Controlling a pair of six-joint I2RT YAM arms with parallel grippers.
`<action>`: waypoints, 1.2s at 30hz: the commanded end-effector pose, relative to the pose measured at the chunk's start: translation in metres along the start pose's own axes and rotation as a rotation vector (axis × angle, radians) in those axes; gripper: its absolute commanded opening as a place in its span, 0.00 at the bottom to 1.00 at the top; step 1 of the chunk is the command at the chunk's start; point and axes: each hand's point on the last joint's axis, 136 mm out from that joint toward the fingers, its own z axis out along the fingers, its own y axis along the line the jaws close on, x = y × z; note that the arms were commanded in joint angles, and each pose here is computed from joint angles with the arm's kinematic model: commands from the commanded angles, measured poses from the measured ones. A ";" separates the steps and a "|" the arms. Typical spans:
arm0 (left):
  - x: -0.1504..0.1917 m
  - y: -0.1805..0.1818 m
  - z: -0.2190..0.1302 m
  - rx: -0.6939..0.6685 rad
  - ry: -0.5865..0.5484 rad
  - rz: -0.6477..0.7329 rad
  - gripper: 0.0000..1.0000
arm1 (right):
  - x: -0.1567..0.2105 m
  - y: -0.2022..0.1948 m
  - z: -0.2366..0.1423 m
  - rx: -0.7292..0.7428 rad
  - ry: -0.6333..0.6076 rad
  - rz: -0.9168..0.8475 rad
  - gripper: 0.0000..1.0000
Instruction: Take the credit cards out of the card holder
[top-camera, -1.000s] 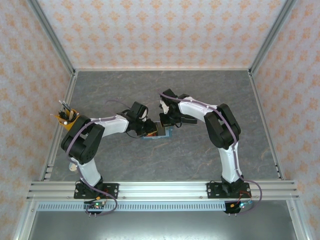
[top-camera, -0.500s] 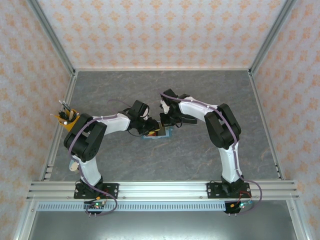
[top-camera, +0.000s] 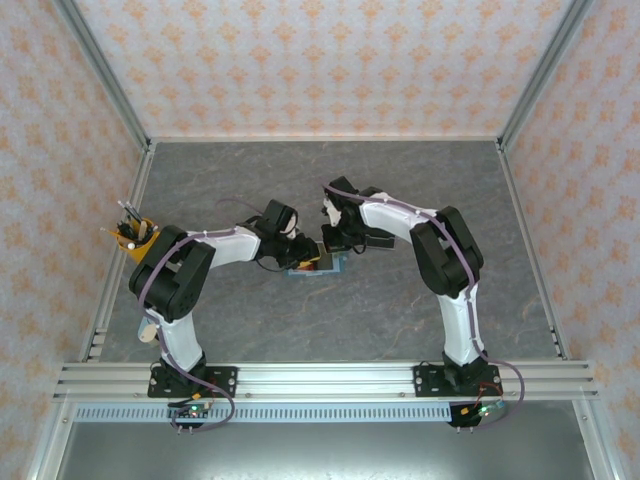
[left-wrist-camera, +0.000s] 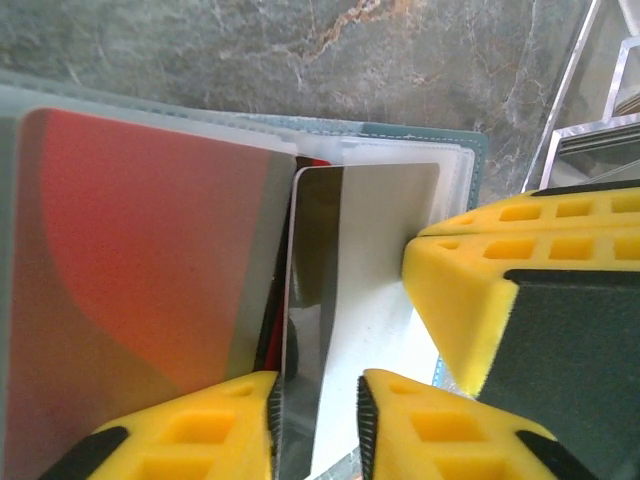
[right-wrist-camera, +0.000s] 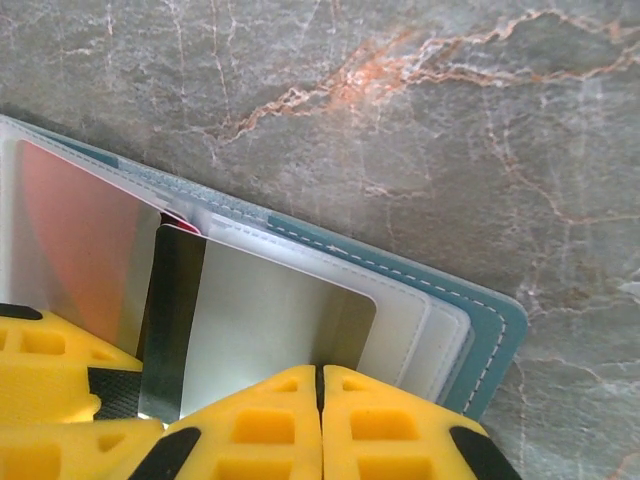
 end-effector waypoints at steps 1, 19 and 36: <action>-0.004 0.001 0.009 0.051 -0.017 0.005 0.23 | 0.050 -0.048 0.037 0.162 0.180 0.060 0.07; -0.009 0.018 -0.016 -0.011 -0.070 0.077 0.00 | 0.036 -0.035 0.007 0.141 0.093 0.069 0.08; -0.010 0.024 -0.032 -0.029 -0.082 0.078 0.00 | 0.026 -0.011 -0.010 0.047 0.035 0.076 0.11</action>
